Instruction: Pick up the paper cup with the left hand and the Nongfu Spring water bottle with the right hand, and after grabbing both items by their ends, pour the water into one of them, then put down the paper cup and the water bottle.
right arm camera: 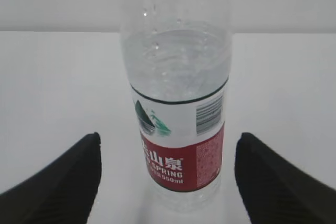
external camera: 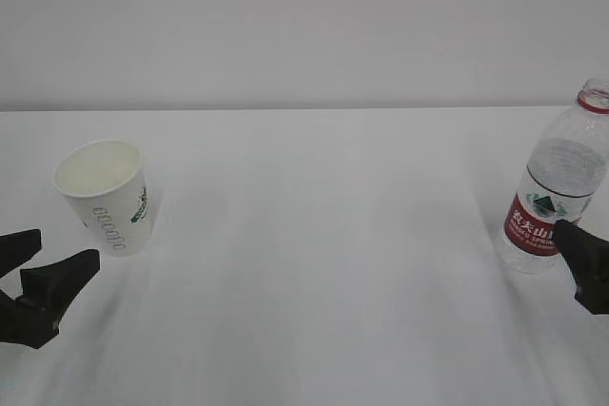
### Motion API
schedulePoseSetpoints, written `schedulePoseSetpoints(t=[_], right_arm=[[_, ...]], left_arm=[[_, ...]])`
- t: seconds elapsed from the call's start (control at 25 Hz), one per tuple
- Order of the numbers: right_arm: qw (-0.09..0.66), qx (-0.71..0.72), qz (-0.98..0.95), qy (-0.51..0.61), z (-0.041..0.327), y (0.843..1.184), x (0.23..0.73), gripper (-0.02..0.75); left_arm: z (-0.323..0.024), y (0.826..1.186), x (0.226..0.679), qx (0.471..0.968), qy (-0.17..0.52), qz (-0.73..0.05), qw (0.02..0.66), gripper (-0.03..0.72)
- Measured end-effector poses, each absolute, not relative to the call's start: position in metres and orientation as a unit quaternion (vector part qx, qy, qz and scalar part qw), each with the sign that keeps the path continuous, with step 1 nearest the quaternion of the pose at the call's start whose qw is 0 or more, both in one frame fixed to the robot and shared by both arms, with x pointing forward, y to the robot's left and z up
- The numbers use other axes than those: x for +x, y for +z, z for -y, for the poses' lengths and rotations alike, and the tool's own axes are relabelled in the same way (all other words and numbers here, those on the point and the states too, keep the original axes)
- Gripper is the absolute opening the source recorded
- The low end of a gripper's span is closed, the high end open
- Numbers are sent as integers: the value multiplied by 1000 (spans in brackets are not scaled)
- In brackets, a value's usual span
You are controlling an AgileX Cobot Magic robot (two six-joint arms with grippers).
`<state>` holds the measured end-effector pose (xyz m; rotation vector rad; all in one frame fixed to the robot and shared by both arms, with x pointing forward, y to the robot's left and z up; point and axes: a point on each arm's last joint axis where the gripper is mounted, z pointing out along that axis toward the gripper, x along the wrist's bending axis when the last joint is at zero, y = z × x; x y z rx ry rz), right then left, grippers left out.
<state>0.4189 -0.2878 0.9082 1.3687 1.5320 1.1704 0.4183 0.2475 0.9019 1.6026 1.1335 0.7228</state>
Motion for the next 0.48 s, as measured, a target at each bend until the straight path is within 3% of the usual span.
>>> schedulePoseSetpoints(t=[0.48], right_arm=[[361, 552, -614, 434, 289, 888, 443, 609]], left_arm=[[-249, 902, 419, 657, 304, -477, 498, 596]])
